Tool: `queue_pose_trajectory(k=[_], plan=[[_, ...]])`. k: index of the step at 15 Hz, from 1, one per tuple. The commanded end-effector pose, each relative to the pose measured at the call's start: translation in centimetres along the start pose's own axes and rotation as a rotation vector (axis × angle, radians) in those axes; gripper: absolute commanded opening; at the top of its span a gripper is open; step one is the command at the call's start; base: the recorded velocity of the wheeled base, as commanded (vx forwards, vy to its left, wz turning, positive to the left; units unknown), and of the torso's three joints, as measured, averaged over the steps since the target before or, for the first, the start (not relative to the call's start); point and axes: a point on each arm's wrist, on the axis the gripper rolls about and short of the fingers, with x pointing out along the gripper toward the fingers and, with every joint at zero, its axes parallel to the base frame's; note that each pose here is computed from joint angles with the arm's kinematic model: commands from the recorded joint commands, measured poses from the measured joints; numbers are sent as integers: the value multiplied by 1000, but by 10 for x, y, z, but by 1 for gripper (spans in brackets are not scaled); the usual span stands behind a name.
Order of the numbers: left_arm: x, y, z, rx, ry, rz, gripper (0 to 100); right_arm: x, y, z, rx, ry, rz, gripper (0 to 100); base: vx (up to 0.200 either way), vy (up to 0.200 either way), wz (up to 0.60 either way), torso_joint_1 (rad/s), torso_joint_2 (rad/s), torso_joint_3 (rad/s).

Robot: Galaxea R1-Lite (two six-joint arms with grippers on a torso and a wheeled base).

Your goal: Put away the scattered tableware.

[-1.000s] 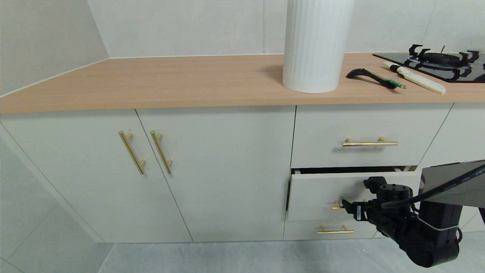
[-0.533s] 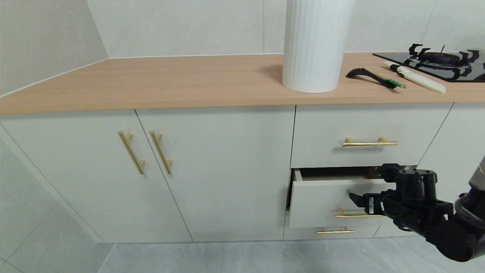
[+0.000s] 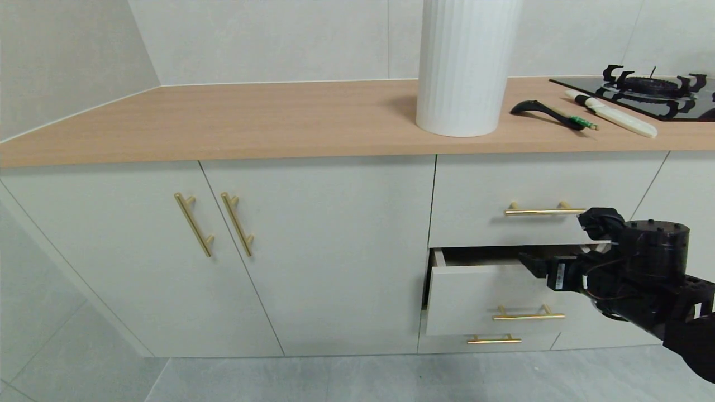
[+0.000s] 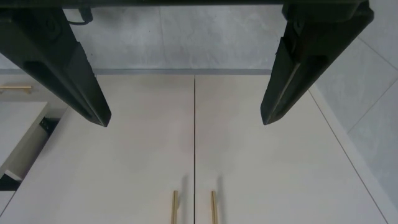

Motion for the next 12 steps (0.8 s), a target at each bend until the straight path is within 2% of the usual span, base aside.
queue_pose_trajectory(k=[1,3,6,12], plan=[[0,0,0,-1,0,1,100,9,3,-9,-4,17,4,100,0,0,0,0,0,0],[0,0,0,-1,0,1,100,33,9,-29,-8,-30,-12,100,0,0,0,0,0,0],[0,0,0,-1,1,1,100,48,10,-43,-7,-69,-60,100,0,0,0,0,0,0],[0,0,0,-1,0,1,100,61,11,-45,1,-89,-72,100,0,0,0,0,0,0]])
